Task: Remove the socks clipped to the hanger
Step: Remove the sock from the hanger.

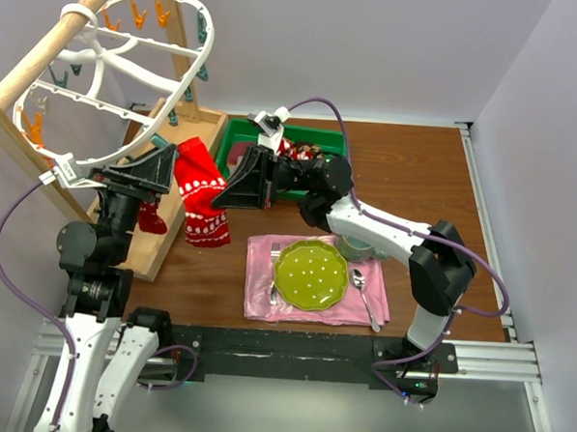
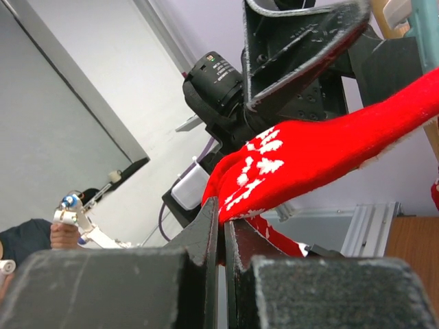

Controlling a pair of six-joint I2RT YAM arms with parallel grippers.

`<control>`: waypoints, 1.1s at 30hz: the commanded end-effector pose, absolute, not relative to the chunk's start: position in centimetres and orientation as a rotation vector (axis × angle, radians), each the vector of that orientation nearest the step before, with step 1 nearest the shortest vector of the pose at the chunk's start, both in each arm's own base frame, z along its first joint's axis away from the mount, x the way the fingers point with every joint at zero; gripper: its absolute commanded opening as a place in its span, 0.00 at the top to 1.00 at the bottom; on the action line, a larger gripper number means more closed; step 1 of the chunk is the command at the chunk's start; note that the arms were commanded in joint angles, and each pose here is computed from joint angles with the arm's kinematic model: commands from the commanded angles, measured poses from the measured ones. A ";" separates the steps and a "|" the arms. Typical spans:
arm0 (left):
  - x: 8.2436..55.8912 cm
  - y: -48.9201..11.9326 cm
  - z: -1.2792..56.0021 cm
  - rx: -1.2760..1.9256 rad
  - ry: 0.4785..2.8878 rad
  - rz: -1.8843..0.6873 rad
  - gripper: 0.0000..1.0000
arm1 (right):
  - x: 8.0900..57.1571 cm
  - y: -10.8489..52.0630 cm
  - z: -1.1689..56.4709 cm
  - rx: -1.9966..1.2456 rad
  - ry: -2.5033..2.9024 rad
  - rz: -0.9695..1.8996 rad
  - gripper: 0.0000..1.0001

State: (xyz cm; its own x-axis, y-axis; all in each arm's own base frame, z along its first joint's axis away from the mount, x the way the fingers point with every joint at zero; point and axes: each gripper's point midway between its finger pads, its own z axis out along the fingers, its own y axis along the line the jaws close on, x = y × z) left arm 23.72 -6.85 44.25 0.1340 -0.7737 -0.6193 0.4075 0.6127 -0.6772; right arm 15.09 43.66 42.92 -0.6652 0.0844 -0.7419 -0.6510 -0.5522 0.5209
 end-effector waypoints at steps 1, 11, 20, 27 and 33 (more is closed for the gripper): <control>23.8 -6.2 46.6 -0.393 1.083 -0.867 0.32 | 13.9 42.4 46.8 -0.969 1.001 2.209 1.00; 24.9 -5.9 47.2 -0.398 1.097 -0.820 0.49 | 13.8 42.8 46.7 -0.979 1.000 2.213 1.00; 24.8 -5.8 47.7 -0.387 1.100 -0.803 0.80 | 13.9 42.9 46.4 -0.970 1.012 2.206 1.00; 24.8 -5.7 48.1 -0.379 1.102 -0.790 0.96 | 14.5 43.3 44.8 -0.943 1.081 2.174 1.00; 24.6 -5.7 48.2 -0.380 1.114 -0.784 0.68 | 15.5 44.0 43.4 -0.917 1.166 2.093 1.00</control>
